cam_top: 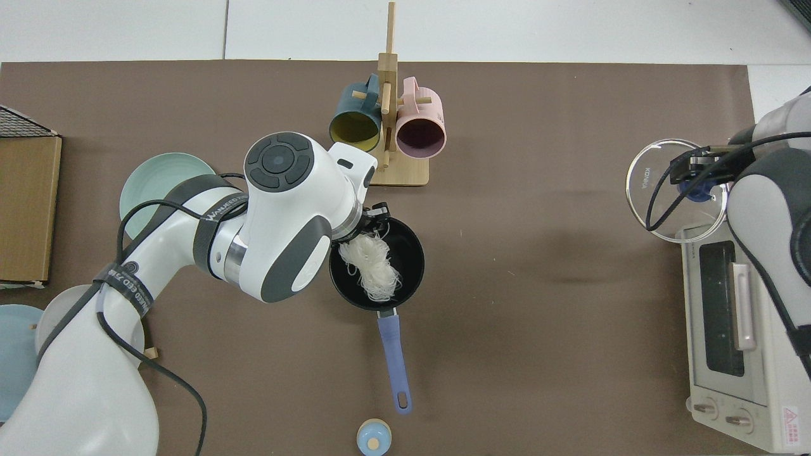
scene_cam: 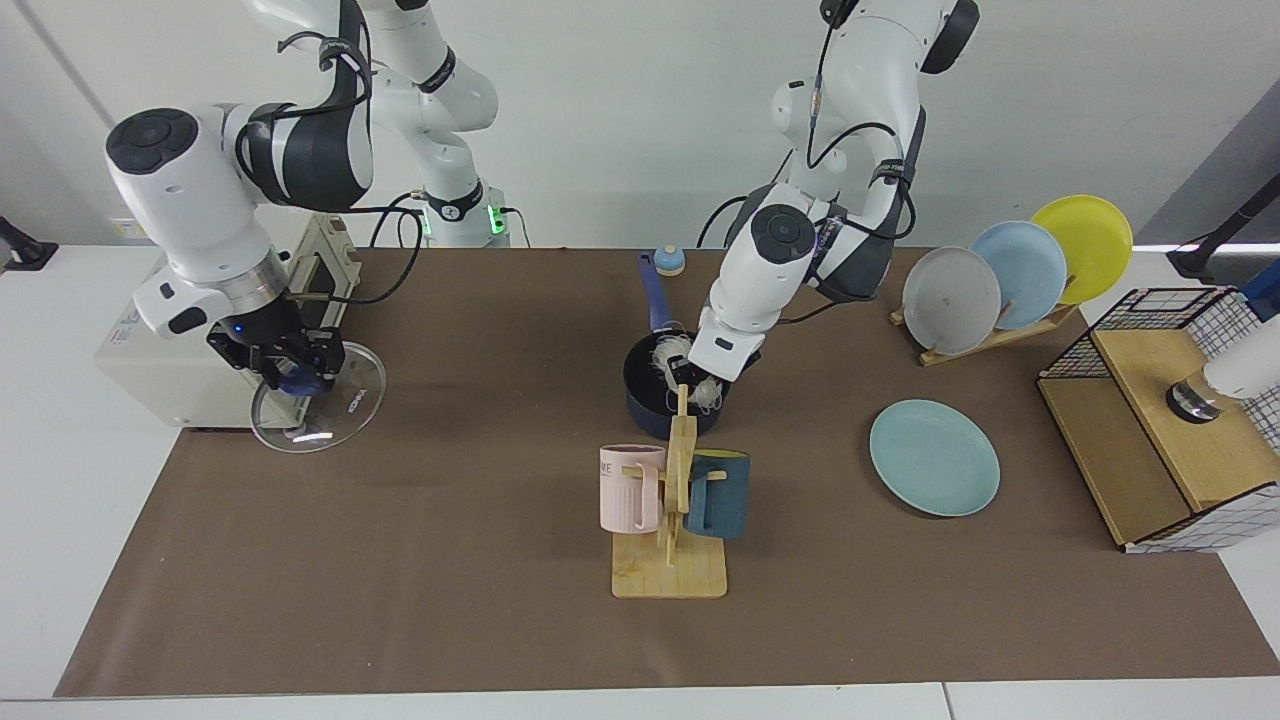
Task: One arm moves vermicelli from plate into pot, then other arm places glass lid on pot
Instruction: 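Carry the vermicelli over the pot and release it with the left gripper, then withdraw the left gripper while the right gripper carries the lid toward the pot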
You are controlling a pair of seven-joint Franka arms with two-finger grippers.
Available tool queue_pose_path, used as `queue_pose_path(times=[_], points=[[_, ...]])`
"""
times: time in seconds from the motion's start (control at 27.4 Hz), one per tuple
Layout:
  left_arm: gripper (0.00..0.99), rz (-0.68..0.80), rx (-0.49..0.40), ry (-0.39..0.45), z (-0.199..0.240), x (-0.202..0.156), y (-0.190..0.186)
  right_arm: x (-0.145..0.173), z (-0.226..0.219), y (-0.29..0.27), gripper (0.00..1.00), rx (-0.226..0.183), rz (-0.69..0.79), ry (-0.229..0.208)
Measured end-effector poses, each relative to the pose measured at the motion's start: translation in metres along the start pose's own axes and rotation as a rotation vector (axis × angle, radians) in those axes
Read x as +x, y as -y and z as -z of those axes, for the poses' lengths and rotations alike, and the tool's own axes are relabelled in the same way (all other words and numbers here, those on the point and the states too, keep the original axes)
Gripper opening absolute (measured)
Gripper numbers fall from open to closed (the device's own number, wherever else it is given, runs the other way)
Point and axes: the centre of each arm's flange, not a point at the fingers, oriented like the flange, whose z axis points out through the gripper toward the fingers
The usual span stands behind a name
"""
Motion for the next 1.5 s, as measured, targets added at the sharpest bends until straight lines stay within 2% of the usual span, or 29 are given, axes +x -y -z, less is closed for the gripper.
queue_pose_path(times=[0.11,0.15,0.22,0.26,0.33,0.4,0.44,0.51,0.73,0.88,1.21,1.39,1.5], points=[[0.361,-0.019,0.01,-0.026,-0.004,-0.001,-0.001,-0.003,0.006,-0.002,0.65,0.0,-0.003,0.001],[0.392,-0.03,0.021,-0.04,-0.004,0.0,-0.001,-0.004,0.006,-0.002,0.65,0.0,-0.004,0.003],[0.48,-0.05,0.042,-0.069,-0.002,0.001,0.0,-0.005,0.008,-0.005,0.65,0.0,-0.008,0.007],[0.604,-0.054,0.047,-0.081,0.003,0.003,0.0,-0.006,0.009,-0.006,0.65,0.0,-0.01,0.006],[0.727,-0.053,0.063,-0.092,0.016,0.007,0.002,-0.006,0.011,-0.009,0.65,0.0,-0.014,0.003],[0.806,-0.046,0.08,-0.095,0.034,0.011,0.004,-0.007,0.012,-0.009,0.65,0.0,-0.015,0.001],[0.907,-0.043,0.087,-0.097,0.044,0.013,0.005,-0.007,0.013,-0.008,0.65,0.0,-0.014,0.0],[0.978,-0.045,0.103,-0.103,0.065,0.018,0.01,-0.007,0.014,-0.006,0.65,0.001,-0.011,-0.001],[0.991,-0.09,0.139,-0.124,0.12,0.033,0.047,-0.009,0.014,0.005,0.65,0.007,0.005,0.01],[0.991,-0.098,0.152,-0.13,0.147,0.04,0.076,-0.012,0.015,0.039,0.65,0.017,0.041,0.026],[0.991,-0.077,0.122,-0.126,0.18,0.046,0.112,-0.049,0.03,0.214,0.65,0.028,0.022,0.018],[0.991,-0.086,0.136,-0.128,0.194,0.038,0.116,-0.076,0.034,0.28,0.65,0.032,0.013,0.018],[0.991,-0.133,0.16,-0.109,0.2,0.032,0.121,-0.089,0.03,0.31,0.65,0.026,0.012,0.032]])
